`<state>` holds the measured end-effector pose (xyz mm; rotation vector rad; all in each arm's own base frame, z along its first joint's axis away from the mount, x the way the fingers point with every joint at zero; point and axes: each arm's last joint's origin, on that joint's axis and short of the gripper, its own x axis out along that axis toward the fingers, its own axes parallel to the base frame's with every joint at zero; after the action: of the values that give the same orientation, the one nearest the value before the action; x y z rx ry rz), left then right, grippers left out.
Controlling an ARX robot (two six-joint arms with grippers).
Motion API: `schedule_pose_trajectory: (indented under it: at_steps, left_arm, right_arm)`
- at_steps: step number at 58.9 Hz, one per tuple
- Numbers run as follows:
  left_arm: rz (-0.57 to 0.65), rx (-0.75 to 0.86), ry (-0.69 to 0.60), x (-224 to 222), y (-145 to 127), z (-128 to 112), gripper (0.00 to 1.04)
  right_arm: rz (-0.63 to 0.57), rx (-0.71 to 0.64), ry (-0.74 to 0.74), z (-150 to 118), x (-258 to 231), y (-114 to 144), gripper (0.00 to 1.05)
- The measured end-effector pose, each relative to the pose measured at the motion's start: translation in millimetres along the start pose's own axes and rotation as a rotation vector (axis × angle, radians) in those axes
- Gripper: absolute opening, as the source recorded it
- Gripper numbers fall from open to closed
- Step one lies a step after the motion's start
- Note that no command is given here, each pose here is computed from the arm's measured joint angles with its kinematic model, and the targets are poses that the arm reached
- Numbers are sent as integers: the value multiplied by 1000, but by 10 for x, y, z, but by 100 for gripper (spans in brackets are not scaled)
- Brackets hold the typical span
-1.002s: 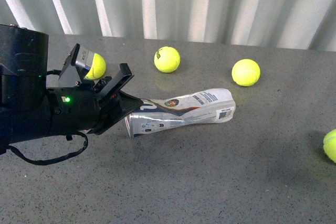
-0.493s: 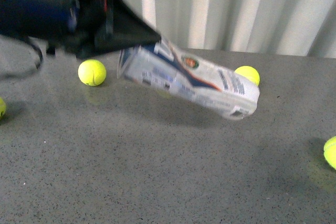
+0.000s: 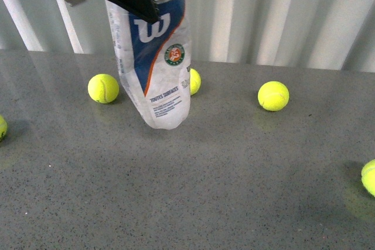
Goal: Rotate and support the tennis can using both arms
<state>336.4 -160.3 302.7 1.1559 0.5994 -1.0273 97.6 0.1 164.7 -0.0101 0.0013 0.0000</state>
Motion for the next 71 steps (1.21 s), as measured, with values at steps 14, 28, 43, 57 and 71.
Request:
schedule_pose_trajectory:
  at_steps: [14,28,43,57,71]
  left_arm:
    - [-115,78,47,474,-64,107,4]
    - [-123,72,23,583,-74,143,4]
    - [-160,66,15,690,-132,187,4]
    - [-174,43,-4,781,-161,221,8]
    - [-173,35,-2,788,-153,205,56]
  right_arm:
    - [0,0,0,0,0,0,98]
    - [0,0,0,0,0,0,98]
    - [0,0,0,0,0,0,98]
    - [0,0,0,0,0,0,98]
    - [0,0,0,0,0,0,98]
